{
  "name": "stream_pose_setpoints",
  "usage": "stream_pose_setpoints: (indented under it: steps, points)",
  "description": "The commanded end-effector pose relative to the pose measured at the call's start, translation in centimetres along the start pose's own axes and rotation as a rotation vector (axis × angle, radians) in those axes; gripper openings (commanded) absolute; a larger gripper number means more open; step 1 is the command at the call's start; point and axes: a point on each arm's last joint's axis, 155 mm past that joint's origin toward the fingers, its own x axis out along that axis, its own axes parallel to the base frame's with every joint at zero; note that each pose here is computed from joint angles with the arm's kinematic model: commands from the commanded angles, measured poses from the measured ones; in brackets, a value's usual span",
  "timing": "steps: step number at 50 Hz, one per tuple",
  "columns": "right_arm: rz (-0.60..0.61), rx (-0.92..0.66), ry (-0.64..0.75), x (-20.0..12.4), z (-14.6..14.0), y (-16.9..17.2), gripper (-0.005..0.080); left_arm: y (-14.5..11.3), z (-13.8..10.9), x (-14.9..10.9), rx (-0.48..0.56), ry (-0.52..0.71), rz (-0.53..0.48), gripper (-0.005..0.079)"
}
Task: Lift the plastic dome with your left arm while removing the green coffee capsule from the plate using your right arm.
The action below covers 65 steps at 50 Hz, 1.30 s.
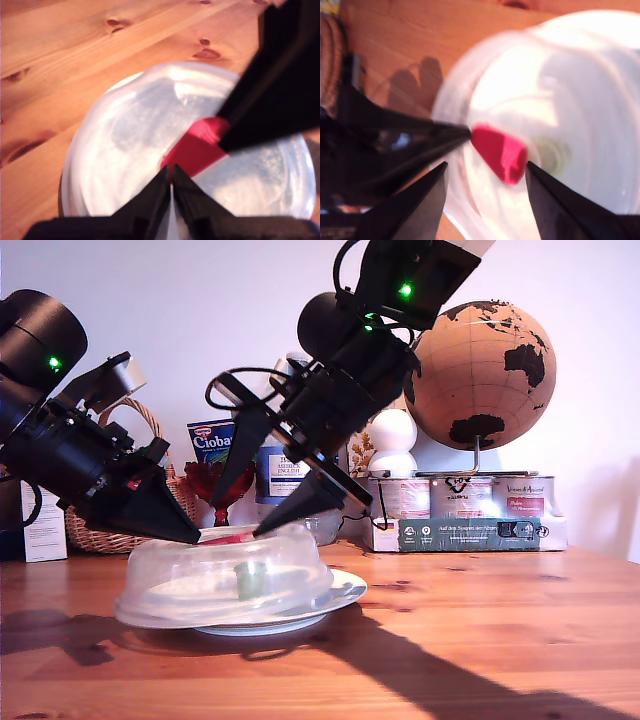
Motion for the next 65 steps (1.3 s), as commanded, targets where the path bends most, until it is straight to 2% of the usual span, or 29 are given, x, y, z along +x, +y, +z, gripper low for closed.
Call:
stream_pose_setpoints:
  steps: [1,21,40,60,65]
  points:
    - [0.003,-0.001,0.006,0.8,0.1,-0.1,0.0445,-0.1,-1.6,0.5,-0.016,0.046,-0.008,-0.0023]
    - [-0.004,0.01,0.029,0.8,-0.6,-0.2,0.0445,-0.1,-2.0,0.5,-0.023,0.061,-0.009,-0.0023]
    - [0.011,-0.023,0.051,1.7,-1.6,1.5,0.0437,-0.1,-1.8,0.5,-0.019,0.053,-0.009,-0.0023]
    - [-0.056,-0.035,0.012,1.7,-0.8,0.3,0.025,-0.1,-1.8,0.5,-0.02,0.054,-0.009,-0.0023]
    - [-0.065,-0.036,0.008,1.7,-0.8,0.2,0.0241,-0.1,-1.8,0.5,-0.02,0.054,-0.009,-0.0023]
